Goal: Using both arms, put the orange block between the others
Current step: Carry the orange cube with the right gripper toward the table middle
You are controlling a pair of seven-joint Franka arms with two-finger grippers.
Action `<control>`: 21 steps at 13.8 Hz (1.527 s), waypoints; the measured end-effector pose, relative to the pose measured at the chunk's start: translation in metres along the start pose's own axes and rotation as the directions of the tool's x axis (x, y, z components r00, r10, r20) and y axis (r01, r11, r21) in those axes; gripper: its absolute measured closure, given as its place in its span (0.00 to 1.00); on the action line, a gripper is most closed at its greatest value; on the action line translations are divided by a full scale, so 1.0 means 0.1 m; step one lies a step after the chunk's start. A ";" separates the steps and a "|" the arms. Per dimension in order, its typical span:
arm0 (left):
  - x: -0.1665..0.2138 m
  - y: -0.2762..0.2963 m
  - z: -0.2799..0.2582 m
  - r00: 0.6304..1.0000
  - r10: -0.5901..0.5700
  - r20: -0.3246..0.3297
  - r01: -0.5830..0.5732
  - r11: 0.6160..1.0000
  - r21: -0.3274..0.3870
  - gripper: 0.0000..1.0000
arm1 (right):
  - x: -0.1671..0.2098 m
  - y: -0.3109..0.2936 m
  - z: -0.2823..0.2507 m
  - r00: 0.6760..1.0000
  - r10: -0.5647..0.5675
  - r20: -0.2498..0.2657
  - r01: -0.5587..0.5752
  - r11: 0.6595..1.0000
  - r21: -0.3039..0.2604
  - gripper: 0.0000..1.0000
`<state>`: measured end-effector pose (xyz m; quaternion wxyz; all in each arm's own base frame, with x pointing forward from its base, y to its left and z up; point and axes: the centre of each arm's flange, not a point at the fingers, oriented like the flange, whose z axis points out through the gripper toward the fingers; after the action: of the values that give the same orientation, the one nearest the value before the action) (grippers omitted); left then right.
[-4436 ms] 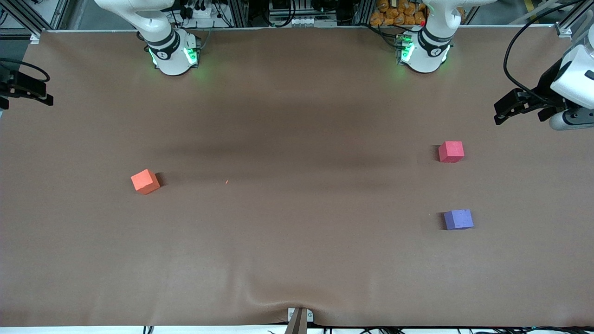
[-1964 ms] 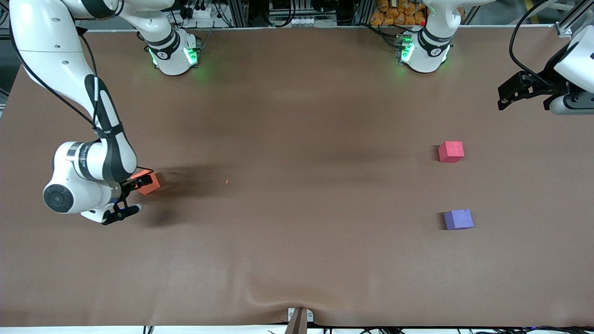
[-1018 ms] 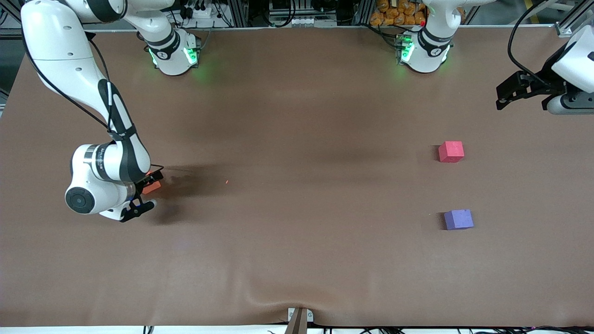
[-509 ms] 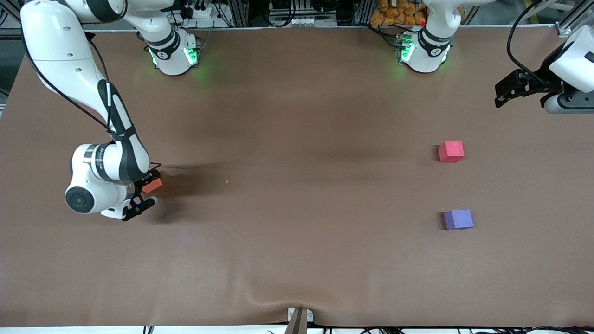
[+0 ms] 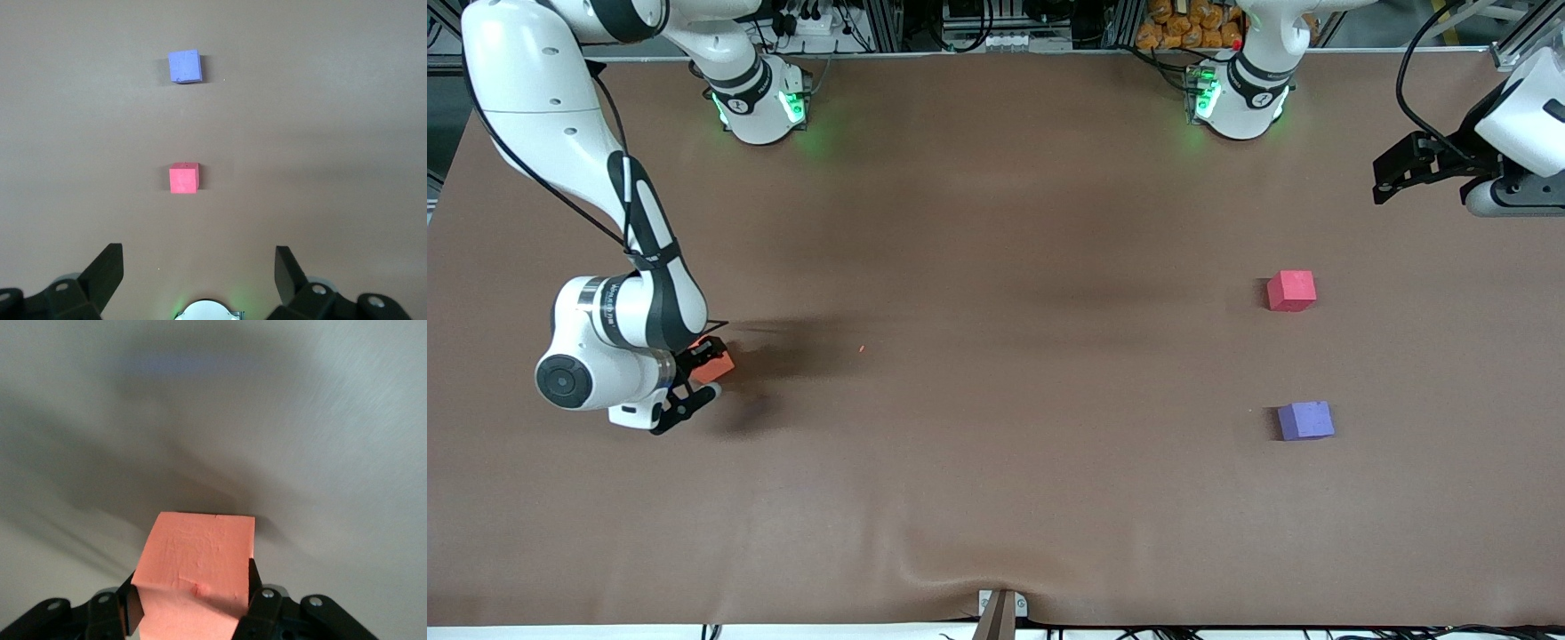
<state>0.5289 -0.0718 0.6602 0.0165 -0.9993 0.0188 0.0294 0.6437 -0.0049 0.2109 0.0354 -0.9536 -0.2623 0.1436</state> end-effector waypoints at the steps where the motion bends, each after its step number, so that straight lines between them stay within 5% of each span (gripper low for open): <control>1: 0.00 0.00 0.00 1.000 0.000 0.000 0.000 1.000 0.000 0.00 | 0.11 -0.12 -0.11 0.999 0.041 -0.035 -0.041 0.999 0.009 0.42; 6: 0.00 0.01 0.00 1.000 0.000 0.004 0.000 0.999 -0.039 0.00 | 0.79 -1.63 -0.60 0.959 0.255 -0.125 -0.243 0.964 0.105 0.42; 14: 0.00 0.01 0.00 1.000 -0.001 0.005 0.001 0.999 -0.040 0.00 | 1.22 -3.85 -0.45 0.889 0.449 -0.092 -0.402 0.860 0.313 0.42; 21: 0.00 0.01 0.01 1.000 0.000 0.007 0.000 0.999 -0.040 0.00 | 1.30 -5.09 -0.05 0.845 0.533 -0.050 -0.470 0.783 0.407 0.42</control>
<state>0.5287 -0.0730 0.6591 -0.0032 -0.9993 0.0182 0.0332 0.5028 0.4990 0.2550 0.2006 -0.9718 0.0382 0.1176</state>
